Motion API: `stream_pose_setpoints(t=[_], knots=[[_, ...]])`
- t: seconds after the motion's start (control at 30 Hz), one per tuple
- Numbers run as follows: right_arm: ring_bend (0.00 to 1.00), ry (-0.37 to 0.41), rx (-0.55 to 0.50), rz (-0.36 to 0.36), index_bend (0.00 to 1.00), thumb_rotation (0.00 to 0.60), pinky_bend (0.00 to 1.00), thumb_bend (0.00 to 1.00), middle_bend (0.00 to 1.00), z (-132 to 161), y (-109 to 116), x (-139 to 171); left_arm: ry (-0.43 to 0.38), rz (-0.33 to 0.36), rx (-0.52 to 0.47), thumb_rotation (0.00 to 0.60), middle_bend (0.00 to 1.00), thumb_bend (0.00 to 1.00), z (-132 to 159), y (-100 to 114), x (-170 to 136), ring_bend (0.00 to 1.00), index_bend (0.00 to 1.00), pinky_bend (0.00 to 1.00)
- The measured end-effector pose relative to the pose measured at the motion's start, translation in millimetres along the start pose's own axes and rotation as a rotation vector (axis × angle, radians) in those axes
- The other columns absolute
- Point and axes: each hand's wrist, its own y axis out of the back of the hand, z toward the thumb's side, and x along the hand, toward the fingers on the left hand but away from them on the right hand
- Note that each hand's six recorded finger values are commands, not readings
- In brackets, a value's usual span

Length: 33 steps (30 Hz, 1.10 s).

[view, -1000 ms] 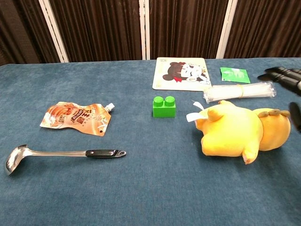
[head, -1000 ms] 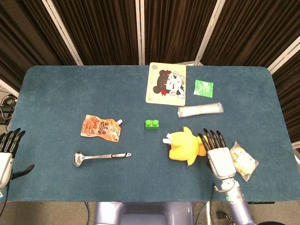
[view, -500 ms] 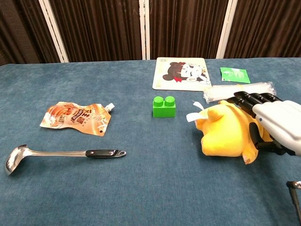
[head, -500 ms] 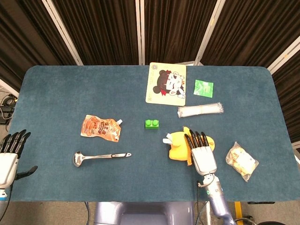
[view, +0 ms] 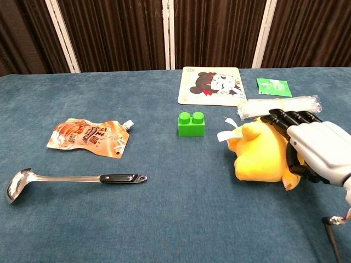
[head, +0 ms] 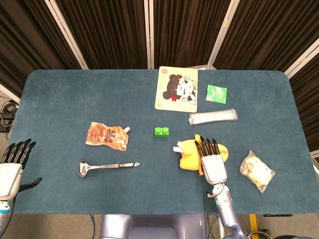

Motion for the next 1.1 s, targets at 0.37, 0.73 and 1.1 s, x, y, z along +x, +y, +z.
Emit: stream_pose_setpoints(t=[0.37, 0.73, 1.1], knots=[[0.00, -0.023, 0.022, 0.016, 0.00, 0.600, 0.00, 1.00, 0.00, -6, -10, 3, 0.000, -0.007, 0.005, 0.600, 0.00, 0.11, 1, -2, 0, 0.00, 0.00, 0.00], [0.00, -0.092, 0.036, -0.005, 0.00, 0.600, 0.00, 1.00, 0.00, -35, 0, -1, 0.001, -0.009, 0.011, 0.600, 0.00, 0.11, 1, -4, 1, 0.00, 0.00, 0.00], [0.00, -0.038, 0.034, 0.023, 0.00, 0.600, 0.00, 1.00, 0.00, -14, -10, 8, 0.004, -0.005, 0.004, 0.600, 0.00, 0.11, 0, -2, 1, 0.00, 0.00, 0.00]])
